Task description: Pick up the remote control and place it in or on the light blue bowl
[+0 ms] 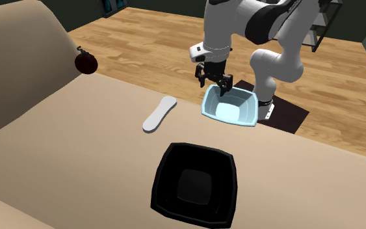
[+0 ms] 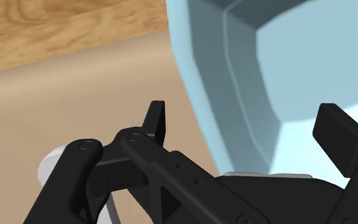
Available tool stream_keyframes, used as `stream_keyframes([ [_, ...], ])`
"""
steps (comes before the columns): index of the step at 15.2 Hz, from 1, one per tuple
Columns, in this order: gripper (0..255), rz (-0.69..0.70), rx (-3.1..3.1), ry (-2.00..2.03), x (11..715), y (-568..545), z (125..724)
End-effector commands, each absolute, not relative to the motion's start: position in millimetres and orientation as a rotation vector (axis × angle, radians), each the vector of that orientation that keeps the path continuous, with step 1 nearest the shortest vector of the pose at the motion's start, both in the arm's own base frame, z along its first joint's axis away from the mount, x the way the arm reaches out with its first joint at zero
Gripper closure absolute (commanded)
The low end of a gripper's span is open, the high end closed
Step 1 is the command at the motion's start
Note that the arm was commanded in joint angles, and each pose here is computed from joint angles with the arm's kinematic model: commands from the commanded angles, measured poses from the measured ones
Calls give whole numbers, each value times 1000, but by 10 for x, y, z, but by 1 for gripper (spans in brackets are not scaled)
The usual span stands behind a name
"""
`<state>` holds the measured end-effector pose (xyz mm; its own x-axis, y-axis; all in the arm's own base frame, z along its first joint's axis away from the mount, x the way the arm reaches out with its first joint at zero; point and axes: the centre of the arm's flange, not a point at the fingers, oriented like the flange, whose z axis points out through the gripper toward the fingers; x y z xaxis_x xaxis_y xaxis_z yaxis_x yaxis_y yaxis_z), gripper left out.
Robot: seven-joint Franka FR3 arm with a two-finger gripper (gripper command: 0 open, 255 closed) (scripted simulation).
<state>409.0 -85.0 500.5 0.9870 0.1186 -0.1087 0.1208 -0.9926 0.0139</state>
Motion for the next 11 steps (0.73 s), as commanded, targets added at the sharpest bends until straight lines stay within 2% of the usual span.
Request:
stream_keyframes([
  [1, 0, -144, 3106, 226, 4280, -1014, 4957],
  [11, 0, -30, 3080, 401, 5281, -1674, 4761],
])
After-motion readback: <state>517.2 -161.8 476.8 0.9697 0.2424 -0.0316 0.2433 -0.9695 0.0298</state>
